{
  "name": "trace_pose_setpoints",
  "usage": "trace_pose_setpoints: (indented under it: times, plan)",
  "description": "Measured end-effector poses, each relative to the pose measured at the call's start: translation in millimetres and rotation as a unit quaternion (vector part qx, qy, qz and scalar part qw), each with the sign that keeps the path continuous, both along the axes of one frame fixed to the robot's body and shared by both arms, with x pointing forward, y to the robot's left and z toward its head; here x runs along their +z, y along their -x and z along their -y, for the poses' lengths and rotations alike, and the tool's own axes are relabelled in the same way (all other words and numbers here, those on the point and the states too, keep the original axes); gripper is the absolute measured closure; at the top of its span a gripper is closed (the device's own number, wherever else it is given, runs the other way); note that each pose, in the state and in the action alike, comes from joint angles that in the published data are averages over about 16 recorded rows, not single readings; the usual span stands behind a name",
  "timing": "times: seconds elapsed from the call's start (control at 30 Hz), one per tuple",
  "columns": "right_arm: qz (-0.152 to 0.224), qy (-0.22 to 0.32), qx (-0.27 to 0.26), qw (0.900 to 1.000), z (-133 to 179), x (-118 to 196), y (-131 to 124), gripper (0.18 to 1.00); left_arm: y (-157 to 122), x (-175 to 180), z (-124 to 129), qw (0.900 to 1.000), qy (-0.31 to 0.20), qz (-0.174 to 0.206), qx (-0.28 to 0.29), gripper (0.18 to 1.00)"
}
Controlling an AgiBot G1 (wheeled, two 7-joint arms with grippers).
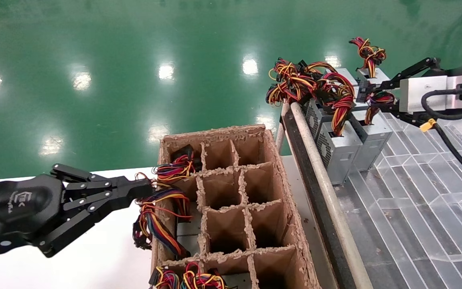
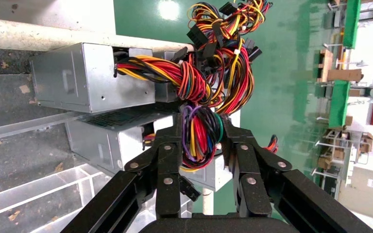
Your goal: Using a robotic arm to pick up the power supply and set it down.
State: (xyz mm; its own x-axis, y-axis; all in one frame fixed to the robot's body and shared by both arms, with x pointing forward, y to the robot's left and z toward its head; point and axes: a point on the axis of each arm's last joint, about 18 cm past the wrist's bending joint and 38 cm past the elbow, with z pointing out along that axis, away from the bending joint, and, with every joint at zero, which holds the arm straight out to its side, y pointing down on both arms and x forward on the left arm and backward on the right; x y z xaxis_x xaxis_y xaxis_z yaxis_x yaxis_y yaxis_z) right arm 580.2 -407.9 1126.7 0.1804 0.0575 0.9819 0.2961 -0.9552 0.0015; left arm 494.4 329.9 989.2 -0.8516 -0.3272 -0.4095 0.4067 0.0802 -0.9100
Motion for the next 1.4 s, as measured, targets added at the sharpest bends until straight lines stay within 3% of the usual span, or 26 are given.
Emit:
trace_pose_setpoints:
  times: [0.33, 0.53, 0.9, 1.23, 1.4]
  plan:
    - [0.000, -0.017, 0.013, 1.000, -3.1, 6.2, 8.0, 0.777, 0.0, 0.0, 0.0, 1.0000, 0.000, 0.000, 0.000, 0.993]
    - [-0.003, -0.031, 0.030, 0.999, -7.6, 11.2, 13.9, 0.682, 0.0, 0.0, 0.0, 1.0000, 0.000, 0.000, 0.000, 0.993]
    - [-0.008, -0.060, 0.076, 0.995, -18.5, 19.3, 28.7, 0.437, 0.0, 0.0, 0.0, 1.0000, 0.000, 0.000, 0.000, 0.993]
    - [-0.037, -0.104, 0.130, 0.985, -35.1, 3.8, 34.9, 0.255, 0.0, 0.0, 0.0, 1.0000, 0.000, 0.000, 0.000, 0.993]
    - [-0.067, -0.133, 0.160, 0.976, -46.2, -13.6, 35.6, 0.213, 0.0, 0.0, 0.0, 1.0000, 0.000, 0.000, 0.000, 0.993]
